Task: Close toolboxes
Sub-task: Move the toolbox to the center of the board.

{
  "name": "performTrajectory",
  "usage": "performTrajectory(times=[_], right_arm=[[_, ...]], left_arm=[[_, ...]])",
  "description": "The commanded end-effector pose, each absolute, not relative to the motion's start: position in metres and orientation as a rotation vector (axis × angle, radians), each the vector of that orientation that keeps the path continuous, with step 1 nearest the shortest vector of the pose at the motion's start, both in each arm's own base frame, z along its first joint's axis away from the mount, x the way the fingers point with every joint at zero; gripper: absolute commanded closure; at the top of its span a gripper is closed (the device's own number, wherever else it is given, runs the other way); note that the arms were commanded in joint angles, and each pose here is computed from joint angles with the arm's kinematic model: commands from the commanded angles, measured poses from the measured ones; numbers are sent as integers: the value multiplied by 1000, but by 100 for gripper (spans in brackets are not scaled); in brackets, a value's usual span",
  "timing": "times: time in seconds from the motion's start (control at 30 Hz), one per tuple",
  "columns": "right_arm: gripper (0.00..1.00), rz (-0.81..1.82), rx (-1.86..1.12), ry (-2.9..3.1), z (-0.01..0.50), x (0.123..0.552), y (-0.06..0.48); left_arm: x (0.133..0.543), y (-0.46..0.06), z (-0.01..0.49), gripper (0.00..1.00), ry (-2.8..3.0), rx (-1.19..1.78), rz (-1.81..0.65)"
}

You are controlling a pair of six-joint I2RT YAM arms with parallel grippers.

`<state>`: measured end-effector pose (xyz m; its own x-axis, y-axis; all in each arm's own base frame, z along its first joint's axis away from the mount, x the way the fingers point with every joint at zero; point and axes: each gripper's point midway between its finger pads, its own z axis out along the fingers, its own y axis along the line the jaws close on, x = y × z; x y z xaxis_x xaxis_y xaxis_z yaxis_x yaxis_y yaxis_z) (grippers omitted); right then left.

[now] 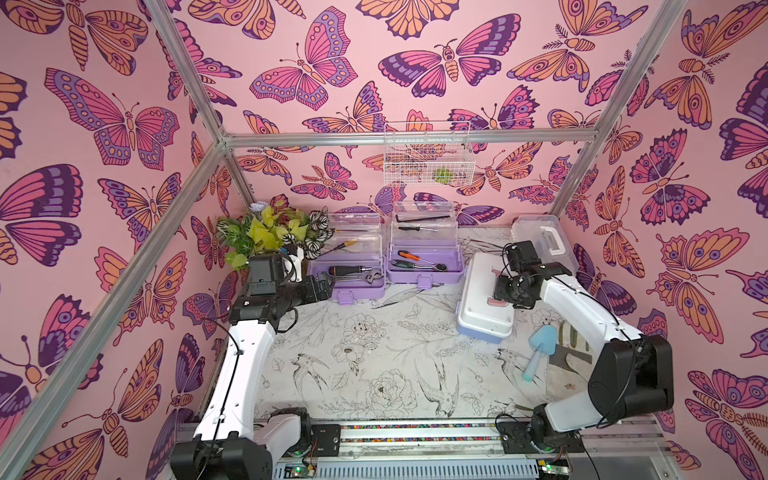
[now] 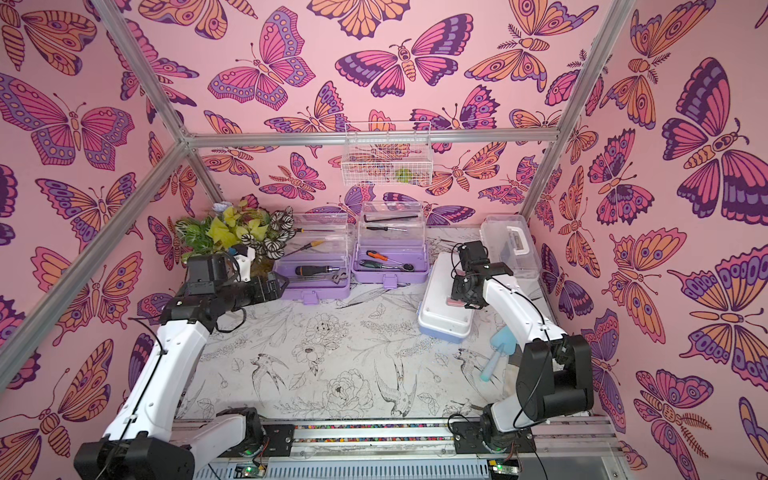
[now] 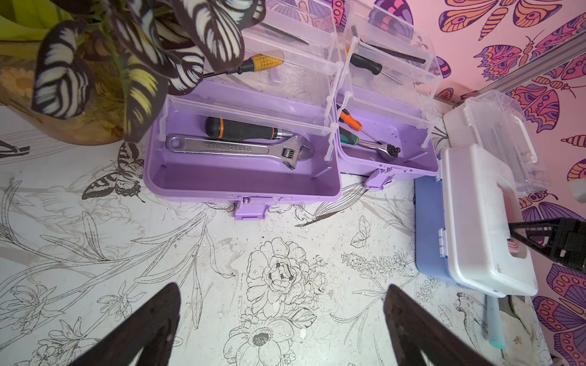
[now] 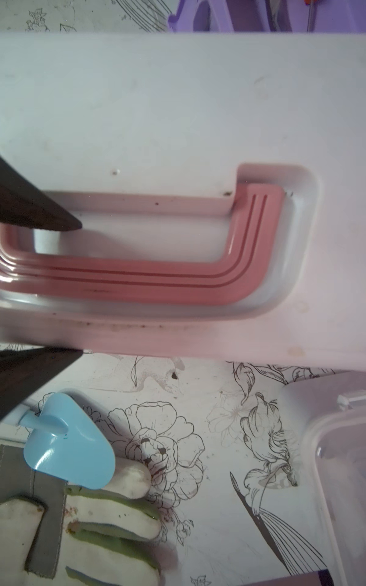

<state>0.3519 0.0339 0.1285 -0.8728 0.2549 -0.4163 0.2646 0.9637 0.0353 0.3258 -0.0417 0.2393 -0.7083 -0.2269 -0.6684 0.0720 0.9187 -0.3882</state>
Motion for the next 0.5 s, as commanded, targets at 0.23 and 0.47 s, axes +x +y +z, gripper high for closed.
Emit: performTrajectory(times=[0.23,0.47], right_arm=[[62,-135,238,2887,83,355,24],[68,-176,140,2830,89,398,10]], left_arm=[[327,-45,236,1,2302,-113,-552],[328,-45,234,1,2305,-116,-552]])
